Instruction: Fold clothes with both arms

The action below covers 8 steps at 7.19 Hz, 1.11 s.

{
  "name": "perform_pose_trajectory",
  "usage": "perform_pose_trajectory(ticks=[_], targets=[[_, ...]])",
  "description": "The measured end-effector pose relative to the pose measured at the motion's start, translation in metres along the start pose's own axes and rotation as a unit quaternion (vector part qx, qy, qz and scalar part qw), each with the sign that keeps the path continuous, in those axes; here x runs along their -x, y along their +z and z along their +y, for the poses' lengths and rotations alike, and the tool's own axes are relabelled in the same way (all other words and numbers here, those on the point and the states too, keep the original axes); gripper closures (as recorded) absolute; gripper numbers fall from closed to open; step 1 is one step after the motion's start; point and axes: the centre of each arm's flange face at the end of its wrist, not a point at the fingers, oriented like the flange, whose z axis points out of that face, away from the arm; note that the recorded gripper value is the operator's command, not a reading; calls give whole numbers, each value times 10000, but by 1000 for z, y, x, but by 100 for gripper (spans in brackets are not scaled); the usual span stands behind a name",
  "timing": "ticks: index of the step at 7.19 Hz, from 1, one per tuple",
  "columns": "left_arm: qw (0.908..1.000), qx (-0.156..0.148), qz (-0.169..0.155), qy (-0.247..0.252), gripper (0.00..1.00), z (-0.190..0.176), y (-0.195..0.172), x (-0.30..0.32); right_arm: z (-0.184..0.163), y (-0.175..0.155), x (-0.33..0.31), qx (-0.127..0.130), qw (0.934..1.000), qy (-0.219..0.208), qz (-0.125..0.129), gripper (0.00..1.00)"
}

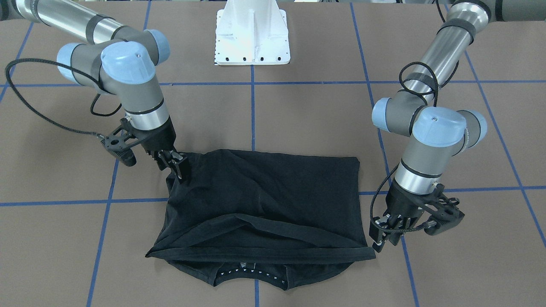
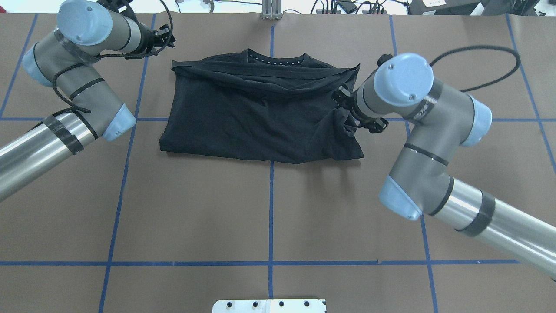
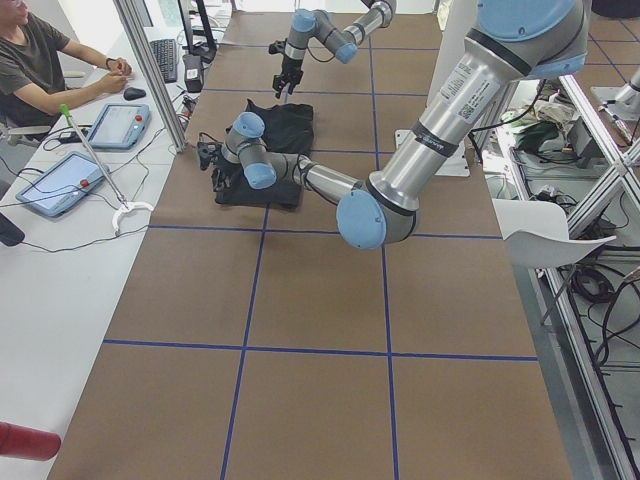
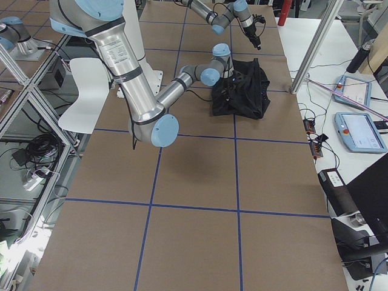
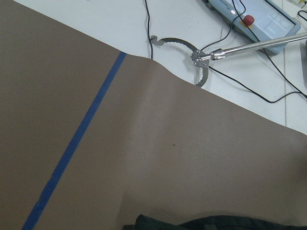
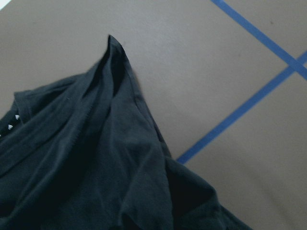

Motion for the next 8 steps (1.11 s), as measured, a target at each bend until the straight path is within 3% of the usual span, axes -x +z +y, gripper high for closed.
perform_pose_trajectory(ticks=[3,6,8], targets=[[9998,-190,-28,8,42,-4,-2,2,40,19,-40,-142,9998,-17,126,21],[9996,-296,-10,19,42,-6,-6,1,49,34,-32,-195,9995,-143,186,24],[9994,-335,-36,14,41,-6,-5,5,46,37,-13,-277,9985,-456,153,26]])
